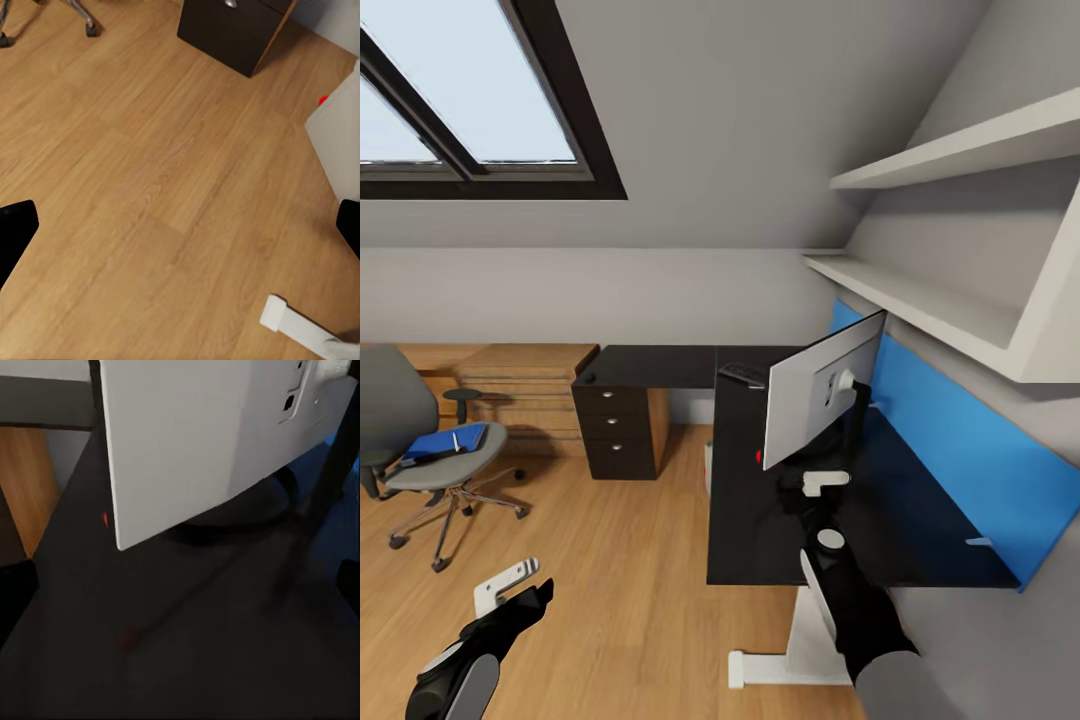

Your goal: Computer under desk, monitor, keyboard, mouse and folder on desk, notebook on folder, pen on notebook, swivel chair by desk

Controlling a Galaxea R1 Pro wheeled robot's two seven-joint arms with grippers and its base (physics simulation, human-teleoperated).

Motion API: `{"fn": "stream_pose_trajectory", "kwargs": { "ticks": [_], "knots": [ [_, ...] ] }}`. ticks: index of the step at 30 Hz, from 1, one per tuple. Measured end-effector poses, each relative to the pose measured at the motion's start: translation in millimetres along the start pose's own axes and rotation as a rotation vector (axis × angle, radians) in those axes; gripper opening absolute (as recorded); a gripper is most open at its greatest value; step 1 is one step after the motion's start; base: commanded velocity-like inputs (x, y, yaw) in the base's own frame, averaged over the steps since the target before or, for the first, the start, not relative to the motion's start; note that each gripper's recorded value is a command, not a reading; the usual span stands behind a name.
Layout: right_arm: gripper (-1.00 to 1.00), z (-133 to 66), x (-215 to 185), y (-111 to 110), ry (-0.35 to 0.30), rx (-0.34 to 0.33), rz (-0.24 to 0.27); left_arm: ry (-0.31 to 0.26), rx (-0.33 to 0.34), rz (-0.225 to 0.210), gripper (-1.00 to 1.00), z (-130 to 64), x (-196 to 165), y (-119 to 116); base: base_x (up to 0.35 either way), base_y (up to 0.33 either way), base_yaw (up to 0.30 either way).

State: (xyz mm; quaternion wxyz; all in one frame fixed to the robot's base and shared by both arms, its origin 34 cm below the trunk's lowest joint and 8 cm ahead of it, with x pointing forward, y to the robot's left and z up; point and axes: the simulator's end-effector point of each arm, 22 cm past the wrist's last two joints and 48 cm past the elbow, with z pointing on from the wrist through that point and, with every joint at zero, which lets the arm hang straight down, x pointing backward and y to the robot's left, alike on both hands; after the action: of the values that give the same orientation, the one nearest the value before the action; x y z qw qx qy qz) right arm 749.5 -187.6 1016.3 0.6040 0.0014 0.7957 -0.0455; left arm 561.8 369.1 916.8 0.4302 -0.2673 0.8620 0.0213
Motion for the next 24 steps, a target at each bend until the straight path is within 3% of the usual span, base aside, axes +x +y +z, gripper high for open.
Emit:
{"fn": "stream_pose_trajectory", "kwargs": {
  "ticks": [4, 9, 17, 24],
  "knots": [
    [1.00, -5.3, -8.0, 6.7, -0.073, 0.038, -0.033, 0.002, 0.000, 0.001, 1.00, -0.1, 0.9, -0.2, 0.199, 0.180, 0.000],
    [1.00, -12.8, -0.3, 14.0, -0.086, 0.043, -0.056, 0.003, 0.000, 0.000, 1.00, -0.1, 1.4, -0.7, 0.175, 0.267, 0.000],
    [1.00, -15.8, -7.0, 16.8, -0.130, 0.040, -0.050, 0.004, 0.000, -0.001, 1.00, -0.1, 2.2, -1.0, 0.173, 0.280, 0.000],
    [1.00, -17.7, -16.2, 17.3, -0.178, 0.038, -0.036, 0.007, 0.001, -0.002, 1.00, -0.1, 3.9, -2.4, 0.260, 0.119, 0.000]
  ]
}}
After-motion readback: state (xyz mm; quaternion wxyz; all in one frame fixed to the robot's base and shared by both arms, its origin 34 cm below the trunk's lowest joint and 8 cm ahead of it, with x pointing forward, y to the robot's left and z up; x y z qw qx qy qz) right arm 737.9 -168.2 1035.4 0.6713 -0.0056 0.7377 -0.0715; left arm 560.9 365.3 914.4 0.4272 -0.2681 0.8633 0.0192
